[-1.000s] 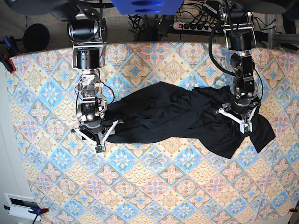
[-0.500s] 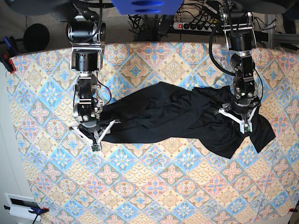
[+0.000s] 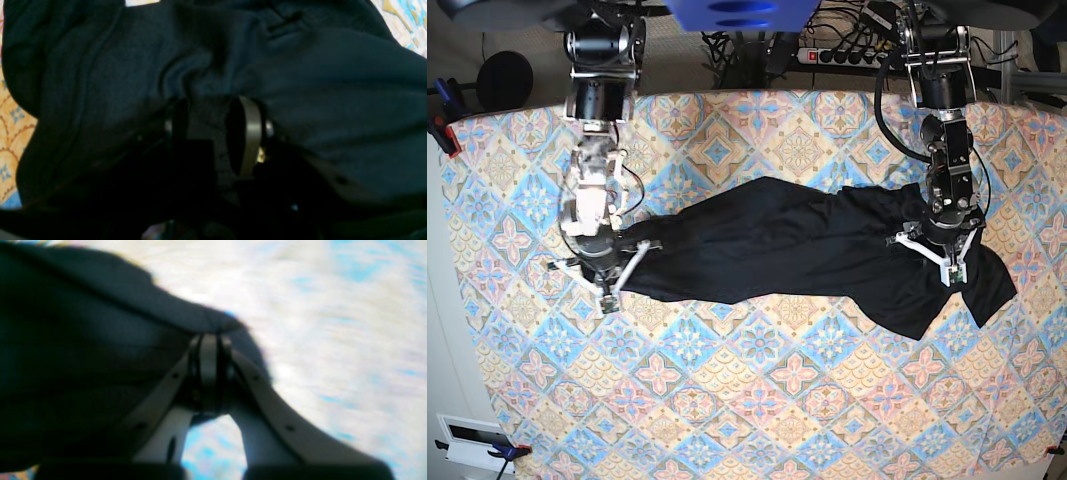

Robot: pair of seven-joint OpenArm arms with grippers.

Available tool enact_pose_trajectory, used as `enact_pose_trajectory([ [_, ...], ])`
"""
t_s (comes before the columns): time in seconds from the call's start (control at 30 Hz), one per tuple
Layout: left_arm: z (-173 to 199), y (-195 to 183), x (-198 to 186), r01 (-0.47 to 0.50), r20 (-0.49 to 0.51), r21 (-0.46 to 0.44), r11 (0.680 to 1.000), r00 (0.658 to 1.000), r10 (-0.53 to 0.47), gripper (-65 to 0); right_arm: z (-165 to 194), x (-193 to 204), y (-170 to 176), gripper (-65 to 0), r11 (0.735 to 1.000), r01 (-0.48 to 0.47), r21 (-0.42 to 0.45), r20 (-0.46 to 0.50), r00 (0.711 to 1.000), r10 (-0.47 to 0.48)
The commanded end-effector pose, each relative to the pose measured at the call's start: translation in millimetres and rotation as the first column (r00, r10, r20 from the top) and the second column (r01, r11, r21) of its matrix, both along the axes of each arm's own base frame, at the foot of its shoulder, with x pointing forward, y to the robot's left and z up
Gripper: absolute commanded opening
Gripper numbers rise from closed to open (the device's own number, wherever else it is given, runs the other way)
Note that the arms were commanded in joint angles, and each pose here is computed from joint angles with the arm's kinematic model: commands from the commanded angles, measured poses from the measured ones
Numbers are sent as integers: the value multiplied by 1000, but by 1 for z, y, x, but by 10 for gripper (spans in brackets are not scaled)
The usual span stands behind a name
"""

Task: Layout the t-shirt on the table in an organized manner, then fold the t-shirt properly
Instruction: 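Grasp the shirt end with the right gripper and pull it away from the left gripper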

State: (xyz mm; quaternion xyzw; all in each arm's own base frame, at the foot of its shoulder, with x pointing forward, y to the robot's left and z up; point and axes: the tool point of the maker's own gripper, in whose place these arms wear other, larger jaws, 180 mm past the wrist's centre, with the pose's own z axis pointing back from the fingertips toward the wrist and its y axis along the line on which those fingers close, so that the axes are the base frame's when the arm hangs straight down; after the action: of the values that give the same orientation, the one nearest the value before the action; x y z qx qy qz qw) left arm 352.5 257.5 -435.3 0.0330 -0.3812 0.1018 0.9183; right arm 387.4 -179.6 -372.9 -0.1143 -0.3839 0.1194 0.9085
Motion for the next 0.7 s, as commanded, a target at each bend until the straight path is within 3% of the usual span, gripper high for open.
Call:
enact_pose_trajectory([
  [0.0,-7,-4,-7,11,-51,-17,1000,999,-12,-421,25,7,3,-647,1000,-10,2,81,997,10],
  [0.17,-7,-4,-6,12,-46,-18,1000,999,-12,-421,64,-15,0,-646,999,-15,-35,193,981,22],
  [0.3,-6,-5,-6,11,-44,-19,1000,999,-12,-421,76,-41,5,-646,998,-28,-49,227,973,38],
  [0.53,-6,-4,-6,8,-44,-19,1000,999,-9,-421,22,-114,8,-646,998,-54,-41,75,996,57],
  [0.67,-6,-4,-5,10,-43,-19,1000,999,-11,-421,6,-136,9,-648,997,-63,-35,23,998,64],
])
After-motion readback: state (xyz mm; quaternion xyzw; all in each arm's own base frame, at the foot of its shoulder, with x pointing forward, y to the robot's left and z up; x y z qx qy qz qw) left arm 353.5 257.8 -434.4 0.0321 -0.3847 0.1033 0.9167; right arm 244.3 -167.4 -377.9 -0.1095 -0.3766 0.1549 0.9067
